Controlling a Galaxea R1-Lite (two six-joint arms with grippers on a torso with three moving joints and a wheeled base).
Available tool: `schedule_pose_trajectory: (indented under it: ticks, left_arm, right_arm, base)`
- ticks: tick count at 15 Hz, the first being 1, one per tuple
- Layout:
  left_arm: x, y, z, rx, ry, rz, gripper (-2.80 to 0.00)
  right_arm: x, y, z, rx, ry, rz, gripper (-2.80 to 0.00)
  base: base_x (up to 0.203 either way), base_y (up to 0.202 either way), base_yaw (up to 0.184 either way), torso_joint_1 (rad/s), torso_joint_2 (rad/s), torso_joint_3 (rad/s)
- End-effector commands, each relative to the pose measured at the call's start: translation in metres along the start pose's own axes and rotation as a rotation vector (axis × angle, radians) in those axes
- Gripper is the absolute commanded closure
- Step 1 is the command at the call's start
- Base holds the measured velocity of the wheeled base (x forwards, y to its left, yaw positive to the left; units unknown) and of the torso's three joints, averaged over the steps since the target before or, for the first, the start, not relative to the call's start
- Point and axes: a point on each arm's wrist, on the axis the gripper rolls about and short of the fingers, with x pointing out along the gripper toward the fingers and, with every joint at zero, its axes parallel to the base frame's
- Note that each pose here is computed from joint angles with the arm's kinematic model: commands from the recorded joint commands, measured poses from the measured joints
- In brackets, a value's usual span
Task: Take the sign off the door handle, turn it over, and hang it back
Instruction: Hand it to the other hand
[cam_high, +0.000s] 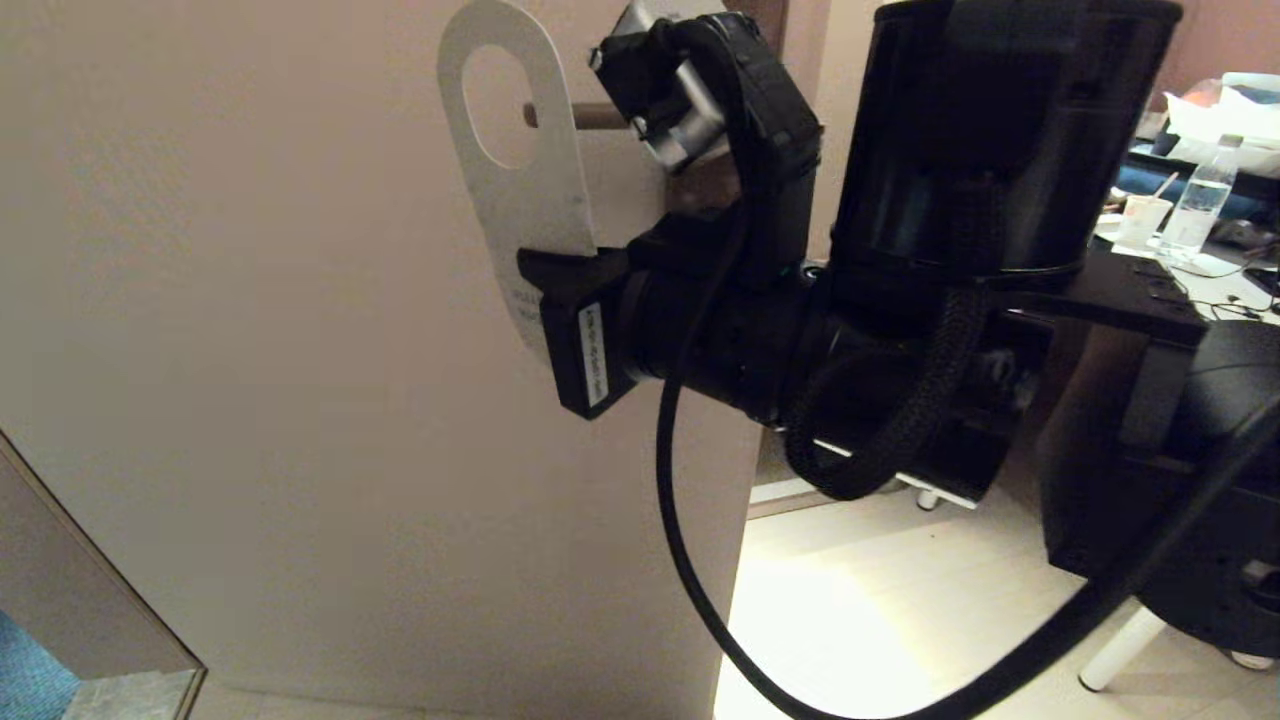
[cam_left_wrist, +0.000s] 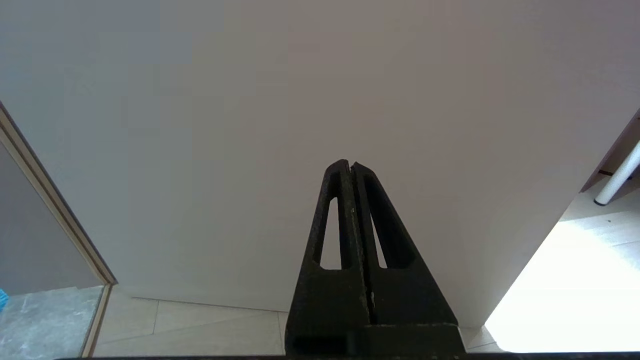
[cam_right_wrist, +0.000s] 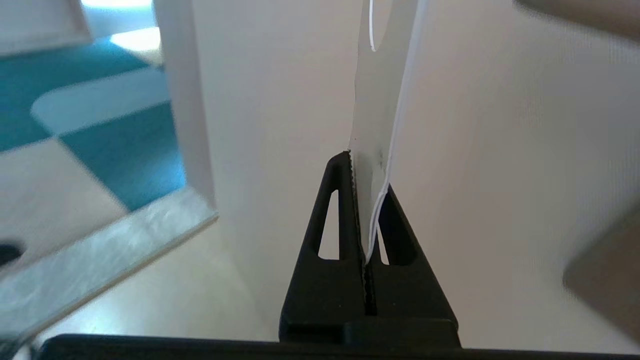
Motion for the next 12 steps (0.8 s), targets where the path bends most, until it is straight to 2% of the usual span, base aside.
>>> schedule_pose_trajectory:
  ticks: [1, 5, 7, 9, 12]
  left_arm:
    - [0.0, 0.0, 0.0, 0.0, 0.0, 0.0, 0.0]
    - [0.0, 0.0, 0.0, 0.0, 0.0, 0.0, 0.0]
    - [0.0, 0.0, 0.0, 0.0, 0.0, 0.0, 0.0]
    - [0.0, 0.0, 0.0, 0.0, 0.0, 0.001, 0.0]
    - [0.0, 0.0, 0.0, 0.0, 0.0, 0.0, 0.0]
  right_arm:
    - [-0.016, -0.002, 0.009, 0.002, -0.017, -0.001, 0.0]
    - [-0.032, -0.003, 0.003, 0.018, 0.052, 0.041, 0.0]
    - [-0.036, -0.002, 0.002, 0.058, 0.062, 0.105, 0.0]
    - [-0.035, -0.006, 0.002, 0.059, 0.063, 0.098, 0.0]
    - [-0.039, -0.012, 0.005, 0.063, 0.051, 0.138, 0.0]
  base:
    - [0.0, 0.0, 0.0, 0.0, 0.0, 0.0]
    - [0.0, 0.0, 0.0, 0.0, 0.0, 0.0]
    - [0.0, 0.0, 0.0, 0.0, 0.0, 0.0]
    - [0.0, 0.0, 0.0, 0.0, 0.0, 0.0]
    - [0.0, 0.0, 0.0, 0.0, 0.0, 0.0]
